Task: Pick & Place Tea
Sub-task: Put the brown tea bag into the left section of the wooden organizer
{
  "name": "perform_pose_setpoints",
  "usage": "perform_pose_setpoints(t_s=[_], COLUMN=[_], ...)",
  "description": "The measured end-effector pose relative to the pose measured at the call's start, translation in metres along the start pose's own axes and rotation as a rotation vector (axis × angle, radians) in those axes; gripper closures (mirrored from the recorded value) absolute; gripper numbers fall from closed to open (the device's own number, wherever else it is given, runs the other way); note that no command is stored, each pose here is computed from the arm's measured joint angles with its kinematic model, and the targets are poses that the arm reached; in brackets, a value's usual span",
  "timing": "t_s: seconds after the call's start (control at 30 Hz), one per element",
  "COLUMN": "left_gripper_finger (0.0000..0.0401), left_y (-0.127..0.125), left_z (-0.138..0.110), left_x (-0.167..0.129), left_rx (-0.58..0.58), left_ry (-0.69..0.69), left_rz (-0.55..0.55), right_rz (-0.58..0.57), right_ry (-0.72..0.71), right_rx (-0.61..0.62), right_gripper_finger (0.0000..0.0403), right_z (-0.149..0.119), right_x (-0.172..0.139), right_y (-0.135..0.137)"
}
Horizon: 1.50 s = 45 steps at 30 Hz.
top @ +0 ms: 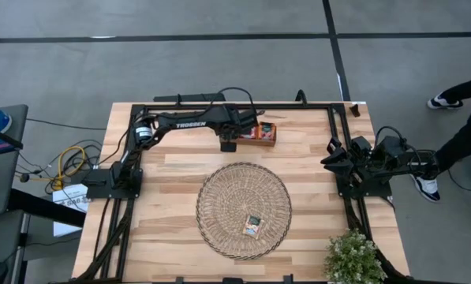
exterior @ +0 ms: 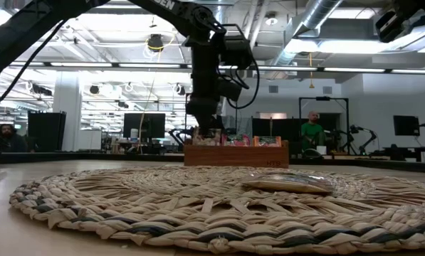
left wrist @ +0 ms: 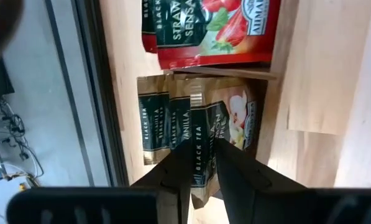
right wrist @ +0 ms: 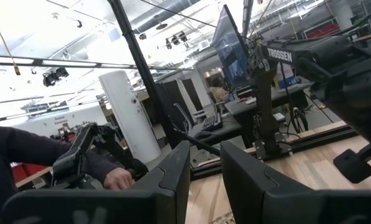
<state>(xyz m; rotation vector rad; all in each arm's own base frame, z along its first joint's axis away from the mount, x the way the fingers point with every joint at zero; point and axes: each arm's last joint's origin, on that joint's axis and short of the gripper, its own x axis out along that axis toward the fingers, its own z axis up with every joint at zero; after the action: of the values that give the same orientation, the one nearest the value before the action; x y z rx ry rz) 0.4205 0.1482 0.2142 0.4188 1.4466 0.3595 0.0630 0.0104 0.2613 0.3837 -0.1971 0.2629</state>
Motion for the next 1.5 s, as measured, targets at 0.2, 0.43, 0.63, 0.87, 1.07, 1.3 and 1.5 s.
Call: perform_pose_setpoints(t_s=[0.2,0.43,0.63,0.87,1.07,1.3,1.5], left_gripper_finger=[0.0336,0.0334,0.0293,0.0232,0.0225,0.0224,0.0224], left_y=[0.000,0.000,0.001,0.003,0.015,0.021,0.002], left_z=[0.000,-0.001,-0.002,-0.003,-0.012,-0.048,-0.090], left_x=[0.000,0.000,0.001,-0.001,-0.060,-0.146,-0.168], left_rx=[-0.001,-0.004,-0.018,0.001,-0.145,-0.518,-0.680], left_ry=[0.003,0.013,0.017,0.057,0.057,-0.160,-0.180], left_rz=[0.001,0.004,0.002,0.102,0.148,-0.325,-0.283], right_rz=[0.000,0.000,0.000,0.000,0.008,0.037,0.022], right_ry=[0.000,0.000,0.000,0.000,0.006,0.115,0.311], right_rx=[0.000,0.000,0.000,0.001,0.053,0.083,0.175], right_gripper_finger=[0.0321,0.0321,0.0321,0.0321,0.0321,0.0321,0.0321], right_z=[0.000,0.000,0.000,0.000,0.000,-0.008,-0.025], right_x=[0.000,0.000,0.000,0.000,0.000,0.012,0.036], right_y=[0.000,0.000,0.000,0.000,0.000,-0.002,-0.009])
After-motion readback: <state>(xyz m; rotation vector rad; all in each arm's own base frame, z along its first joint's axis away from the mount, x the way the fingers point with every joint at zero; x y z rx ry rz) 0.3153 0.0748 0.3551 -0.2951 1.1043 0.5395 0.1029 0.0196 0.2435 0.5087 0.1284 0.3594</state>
